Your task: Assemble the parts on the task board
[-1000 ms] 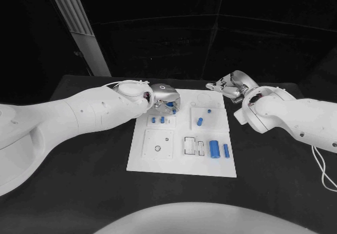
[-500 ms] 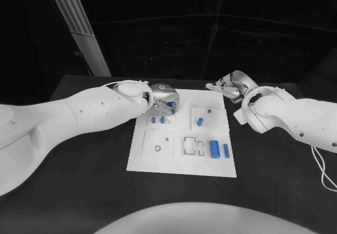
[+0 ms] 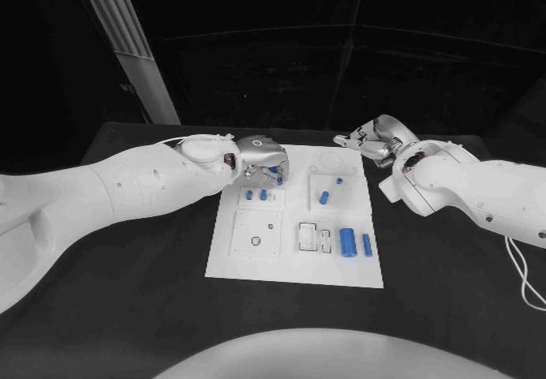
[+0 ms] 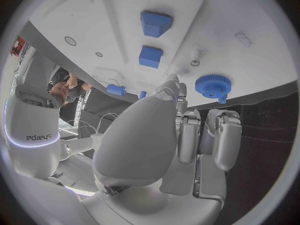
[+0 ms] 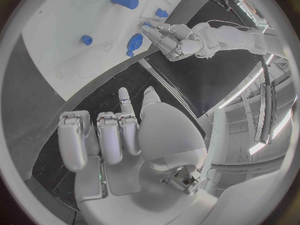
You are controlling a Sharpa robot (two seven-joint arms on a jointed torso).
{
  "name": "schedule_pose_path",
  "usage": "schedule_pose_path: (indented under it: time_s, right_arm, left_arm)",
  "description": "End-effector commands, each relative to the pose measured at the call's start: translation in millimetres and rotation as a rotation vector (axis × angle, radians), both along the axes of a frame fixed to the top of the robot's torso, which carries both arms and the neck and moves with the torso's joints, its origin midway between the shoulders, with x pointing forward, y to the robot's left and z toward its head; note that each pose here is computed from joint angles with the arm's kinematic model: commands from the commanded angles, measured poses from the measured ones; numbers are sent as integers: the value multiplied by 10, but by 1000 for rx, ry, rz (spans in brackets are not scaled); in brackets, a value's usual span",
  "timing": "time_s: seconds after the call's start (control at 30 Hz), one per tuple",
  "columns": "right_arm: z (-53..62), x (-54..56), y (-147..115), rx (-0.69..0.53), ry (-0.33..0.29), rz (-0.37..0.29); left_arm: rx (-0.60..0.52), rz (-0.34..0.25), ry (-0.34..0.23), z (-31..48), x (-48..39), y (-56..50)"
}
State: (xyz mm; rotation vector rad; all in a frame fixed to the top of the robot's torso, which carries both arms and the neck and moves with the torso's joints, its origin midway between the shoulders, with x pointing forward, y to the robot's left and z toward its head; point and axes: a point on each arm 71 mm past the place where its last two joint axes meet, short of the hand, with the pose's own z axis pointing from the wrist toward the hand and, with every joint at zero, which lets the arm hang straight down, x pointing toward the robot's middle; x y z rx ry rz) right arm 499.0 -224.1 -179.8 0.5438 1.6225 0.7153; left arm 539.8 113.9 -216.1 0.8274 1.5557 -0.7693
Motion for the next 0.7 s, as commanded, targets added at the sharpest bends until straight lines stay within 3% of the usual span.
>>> schedule_pose_path:
  time_s: [0.03, 0.37, 0.7]
  right_arm:
    - [9, 3, -2, -1, -2, 5]
    - [8, 5, -18, -2, -1, 2]
    - [7, 5, -21, -2, -1, 1]
  left_arm:
    - [-50, -52, -68, 125, -40, -16]
    - [-83, -50, -76, 318, -76, 104]
    - [-68, -1, -34, 350, -74, 340]
